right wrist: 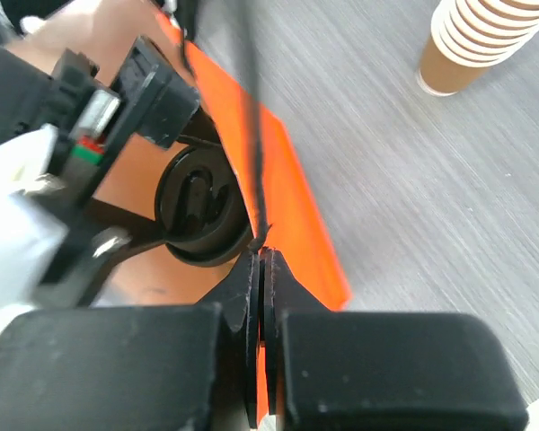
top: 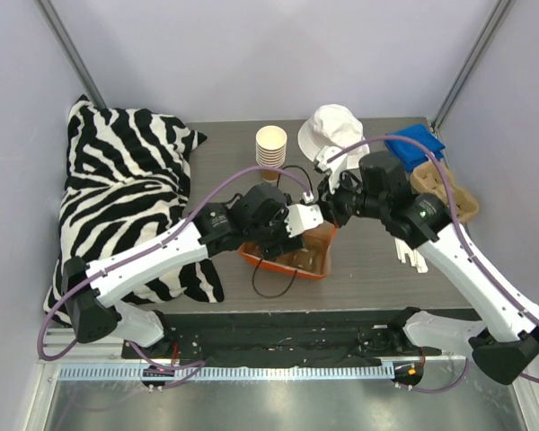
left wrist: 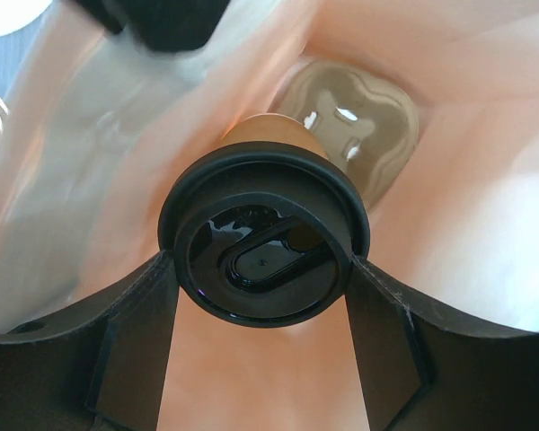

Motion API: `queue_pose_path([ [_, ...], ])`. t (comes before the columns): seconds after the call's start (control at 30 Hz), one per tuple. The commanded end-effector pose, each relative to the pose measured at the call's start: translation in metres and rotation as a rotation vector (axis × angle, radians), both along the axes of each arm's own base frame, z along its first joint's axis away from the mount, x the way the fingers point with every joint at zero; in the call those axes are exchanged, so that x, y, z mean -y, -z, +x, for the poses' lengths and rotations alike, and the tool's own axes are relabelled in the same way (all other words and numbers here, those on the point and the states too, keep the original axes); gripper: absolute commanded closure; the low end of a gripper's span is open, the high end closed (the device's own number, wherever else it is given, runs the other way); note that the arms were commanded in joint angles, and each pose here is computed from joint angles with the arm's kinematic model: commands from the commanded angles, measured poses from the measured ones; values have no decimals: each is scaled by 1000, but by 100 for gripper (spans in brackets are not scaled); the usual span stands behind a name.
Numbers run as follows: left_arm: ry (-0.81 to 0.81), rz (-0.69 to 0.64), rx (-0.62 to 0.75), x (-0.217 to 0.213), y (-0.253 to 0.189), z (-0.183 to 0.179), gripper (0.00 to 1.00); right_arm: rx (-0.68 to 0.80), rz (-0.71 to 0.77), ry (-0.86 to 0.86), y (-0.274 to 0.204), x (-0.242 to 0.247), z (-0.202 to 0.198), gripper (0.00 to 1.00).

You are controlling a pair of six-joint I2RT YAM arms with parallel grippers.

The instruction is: Pack the takeout coffee

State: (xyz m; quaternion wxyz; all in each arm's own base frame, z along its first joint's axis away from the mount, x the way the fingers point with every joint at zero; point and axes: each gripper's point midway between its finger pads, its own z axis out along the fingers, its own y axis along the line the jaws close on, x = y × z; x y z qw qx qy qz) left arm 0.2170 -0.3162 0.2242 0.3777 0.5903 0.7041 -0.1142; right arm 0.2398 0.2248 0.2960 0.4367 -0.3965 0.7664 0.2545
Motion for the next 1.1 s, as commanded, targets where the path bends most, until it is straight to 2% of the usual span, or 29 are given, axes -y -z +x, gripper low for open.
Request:
queue_pose_path([
  [0.0,-54,-55,88,-5,-5,11,94,126,64,155,-18,-1,9,99],
  [0.07,-69,-56,104,-10,-1,12,94,140,87,167,-19,-3,0,99],
  [0.43,-57,-60,140,-26,9,-7,94,250,114,247,-37,1,9,99],
  [0.67,-76,5,164,-43,35,-9,94,343,81,151,-40,-11,-6,99],
  [0.87,-104,-10,207,-43,28,-1,94,456,-3,95,-40,-22,-11,99],
  [0.93,-109,-21,218,-42,25,1,94,484,10,91,-48,-25,-12,99],
  [1.07,-117,-23,244,-42,27,5,95,444,4,91,-39,-29,-13,99],
])
